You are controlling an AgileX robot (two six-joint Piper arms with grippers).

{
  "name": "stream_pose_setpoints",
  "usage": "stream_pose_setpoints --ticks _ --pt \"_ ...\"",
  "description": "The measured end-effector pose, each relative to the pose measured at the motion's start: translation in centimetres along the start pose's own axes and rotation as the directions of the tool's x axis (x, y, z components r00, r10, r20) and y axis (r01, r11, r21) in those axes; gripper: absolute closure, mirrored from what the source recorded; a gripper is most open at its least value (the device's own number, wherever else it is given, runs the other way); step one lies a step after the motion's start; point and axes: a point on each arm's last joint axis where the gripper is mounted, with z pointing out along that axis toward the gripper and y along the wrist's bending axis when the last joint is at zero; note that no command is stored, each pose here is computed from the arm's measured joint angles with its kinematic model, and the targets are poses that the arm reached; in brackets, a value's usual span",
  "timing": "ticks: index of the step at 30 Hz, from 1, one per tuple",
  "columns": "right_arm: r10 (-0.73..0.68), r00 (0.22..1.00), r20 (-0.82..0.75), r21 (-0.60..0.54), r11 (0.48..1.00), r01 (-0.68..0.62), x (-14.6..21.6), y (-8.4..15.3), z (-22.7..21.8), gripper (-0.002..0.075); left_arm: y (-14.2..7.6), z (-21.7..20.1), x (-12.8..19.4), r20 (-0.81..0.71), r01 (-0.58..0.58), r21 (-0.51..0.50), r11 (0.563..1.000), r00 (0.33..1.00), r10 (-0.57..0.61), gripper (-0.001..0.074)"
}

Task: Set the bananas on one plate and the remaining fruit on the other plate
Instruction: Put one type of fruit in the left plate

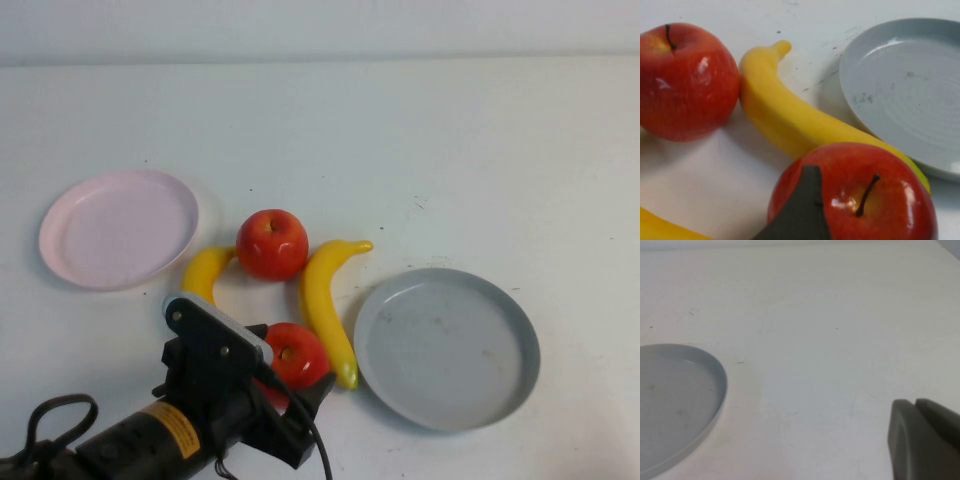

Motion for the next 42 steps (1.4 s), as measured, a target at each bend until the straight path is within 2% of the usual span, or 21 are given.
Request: stream_pose_setpoints --ticks 9,23,36,38,41,42 --pt "0.0 1.0 0.0 0.0 1.0 0.0 0.0 0.0 0.0 0.0744 0.1 0.8 -0.2 -0.012 -0.052 -0.013 0.999 0.999 0.052 0.0066" --pt "0.0 1.0 0.0 0.0 1.0 0.0 0.0 0.0 0.0 0.0744 1.5 1.3 0.0 -0.023 -0.01 -0.081 0.997 1.0 0.008 0.0066" --pt "0.0 1.0 0.0 0.0 1.0 0.0 0.0 0.0 0.0 0.0744 1.3 1.6 0.5 -0.055 0.03 -0.06 0.998 0.998 -0.033 0.0066" --pt "0.0 1.0 0.0 0.0 1.0 0.0 0.0 0.0 0.0 0.0744 1.3 1.7 0.5 -0.061 0.03 -0.059 0.998 0.998 -0.033 0.0087" --pt "0.0 1.0 0.0 0.0 1.0 0.0 0.0 0.0 0.0 0.0744 1.2 1.7 0.5 -0.066 0.029 -0.058 0.998 0.997 -0.032 0.0167" --pt "0.0 1.0 0.0 0.0 1.0 0.0 0.0 0.0 0.0 0.0744 1.2 1.7 0.5 -0.068 0.029 -0.057 0.998 0.997 -0.033 0.0167"
